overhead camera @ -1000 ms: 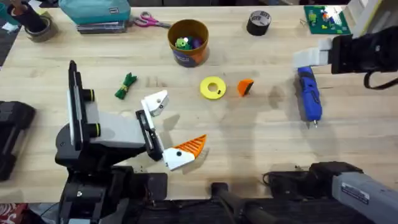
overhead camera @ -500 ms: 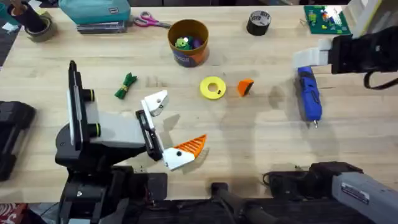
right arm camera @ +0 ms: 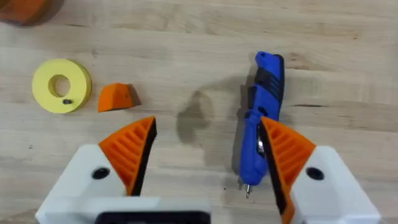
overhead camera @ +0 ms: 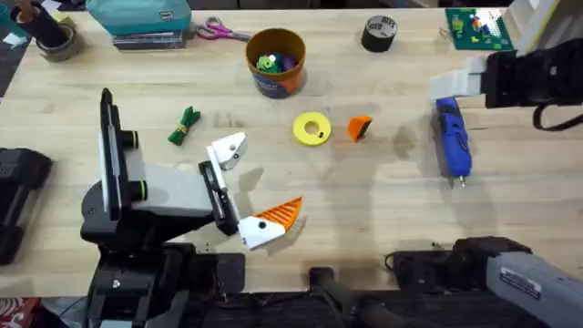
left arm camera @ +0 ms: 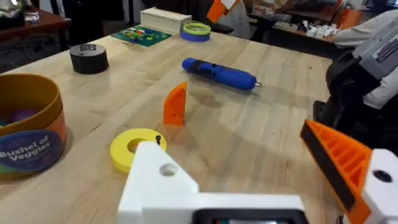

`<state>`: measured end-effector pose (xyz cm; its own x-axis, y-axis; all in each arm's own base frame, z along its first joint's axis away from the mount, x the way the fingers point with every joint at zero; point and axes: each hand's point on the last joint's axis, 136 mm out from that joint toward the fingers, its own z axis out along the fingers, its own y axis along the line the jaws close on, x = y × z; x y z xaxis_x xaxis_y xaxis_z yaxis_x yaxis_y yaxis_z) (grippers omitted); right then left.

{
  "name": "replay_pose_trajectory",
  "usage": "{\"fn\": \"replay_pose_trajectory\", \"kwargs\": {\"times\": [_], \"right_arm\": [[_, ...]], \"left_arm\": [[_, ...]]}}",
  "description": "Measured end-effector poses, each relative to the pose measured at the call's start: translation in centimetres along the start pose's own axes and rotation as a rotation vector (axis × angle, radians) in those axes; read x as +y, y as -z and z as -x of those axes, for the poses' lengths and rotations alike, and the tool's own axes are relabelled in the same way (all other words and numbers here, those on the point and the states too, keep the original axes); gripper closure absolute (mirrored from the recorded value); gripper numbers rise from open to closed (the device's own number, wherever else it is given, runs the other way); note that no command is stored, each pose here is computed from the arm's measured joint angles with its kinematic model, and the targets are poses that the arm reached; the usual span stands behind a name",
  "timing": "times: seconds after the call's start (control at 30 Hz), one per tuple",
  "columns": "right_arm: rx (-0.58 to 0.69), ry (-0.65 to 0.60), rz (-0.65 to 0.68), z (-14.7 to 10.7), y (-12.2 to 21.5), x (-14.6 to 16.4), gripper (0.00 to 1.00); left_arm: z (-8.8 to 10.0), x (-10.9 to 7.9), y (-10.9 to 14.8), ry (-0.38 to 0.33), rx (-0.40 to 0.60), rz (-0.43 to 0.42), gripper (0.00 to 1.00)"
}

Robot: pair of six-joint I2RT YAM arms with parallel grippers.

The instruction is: Pick up the gripper from the table and insert it into the empty holder that is missing its gripper. Then pick up a screw, insert it into the mounting hole, and use the screwdriver to tighten it. Finally, clean up the table by picking up the vegetable and placing it into the bucket.

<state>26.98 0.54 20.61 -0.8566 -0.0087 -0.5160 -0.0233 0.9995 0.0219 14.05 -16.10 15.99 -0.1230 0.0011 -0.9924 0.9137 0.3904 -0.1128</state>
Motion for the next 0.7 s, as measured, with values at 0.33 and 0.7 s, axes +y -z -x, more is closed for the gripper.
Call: {"fn": "replay_pose_trajectory", "kwargs": {"times": [0.33,0.7], "right_arm": [[0.0,0.0,0.0,0.0,0.0,0.0,0.003],[0.003,0.0,0.01,-0.07,0.0,0.17,0.003]], "left_arm": [[0.0,0.0,0.0,0.0,0.0,0.0,0.015],[0.0,0.0,0.0,0.0,0.0,0.0,0.015]]}}
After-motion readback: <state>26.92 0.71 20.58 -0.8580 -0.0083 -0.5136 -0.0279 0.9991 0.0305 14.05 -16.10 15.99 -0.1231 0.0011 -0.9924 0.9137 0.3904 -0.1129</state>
